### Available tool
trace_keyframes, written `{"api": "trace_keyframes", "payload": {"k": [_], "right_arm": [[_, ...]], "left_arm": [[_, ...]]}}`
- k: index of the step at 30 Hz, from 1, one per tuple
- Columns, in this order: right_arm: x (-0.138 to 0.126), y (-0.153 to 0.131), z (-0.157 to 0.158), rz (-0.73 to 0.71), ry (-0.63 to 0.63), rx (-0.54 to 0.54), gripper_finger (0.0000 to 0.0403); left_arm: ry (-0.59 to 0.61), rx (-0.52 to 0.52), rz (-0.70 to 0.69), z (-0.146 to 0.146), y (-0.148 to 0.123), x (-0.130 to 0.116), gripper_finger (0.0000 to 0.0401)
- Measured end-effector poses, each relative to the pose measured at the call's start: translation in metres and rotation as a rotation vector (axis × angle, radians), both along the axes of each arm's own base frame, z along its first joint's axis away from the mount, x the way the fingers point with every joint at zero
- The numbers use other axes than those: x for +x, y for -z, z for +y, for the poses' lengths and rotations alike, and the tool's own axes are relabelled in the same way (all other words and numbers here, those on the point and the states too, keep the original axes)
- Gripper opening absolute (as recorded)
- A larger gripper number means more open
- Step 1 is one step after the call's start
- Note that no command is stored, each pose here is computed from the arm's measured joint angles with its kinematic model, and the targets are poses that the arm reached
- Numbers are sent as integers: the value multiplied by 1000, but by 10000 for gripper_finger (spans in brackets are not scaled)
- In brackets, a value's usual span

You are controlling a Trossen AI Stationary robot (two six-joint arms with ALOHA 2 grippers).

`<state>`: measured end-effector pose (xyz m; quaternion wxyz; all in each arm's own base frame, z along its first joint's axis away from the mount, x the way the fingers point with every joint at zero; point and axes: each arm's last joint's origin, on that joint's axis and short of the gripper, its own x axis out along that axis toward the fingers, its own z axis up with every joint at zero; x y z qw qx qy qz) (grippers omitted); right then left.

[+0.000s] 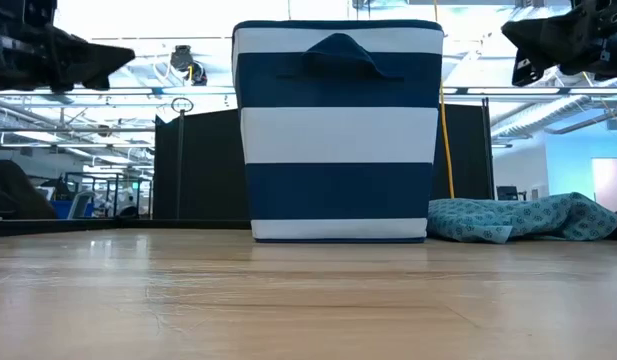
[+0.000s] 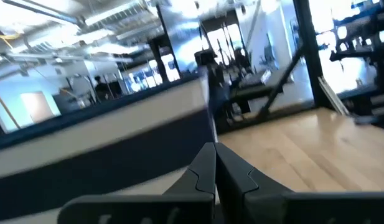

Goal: Pick & place medical supplies in basket/bin
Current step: Return to Home Position

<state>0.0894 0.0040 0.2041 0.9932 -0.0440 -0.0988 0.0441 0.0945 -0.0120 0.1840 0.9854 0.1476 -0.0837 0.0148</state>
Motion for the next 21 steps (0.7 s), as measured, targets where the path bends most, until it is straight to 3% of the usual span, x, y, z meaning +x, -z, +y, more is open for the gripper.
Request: {"api": "trace_keyframes", "payload": {"k": [6,15,21], "right_arm": [[1,7,0,75,-5,30,0],[4,13,0,-50,-6,44,0],[4,13,-1,-47,12,64,0]], "left_arm": [[7,19,34,-1,3,0,1],[40,3,23,-1,2,0,1],[65,-12,22,-2,2,0,1]]}}
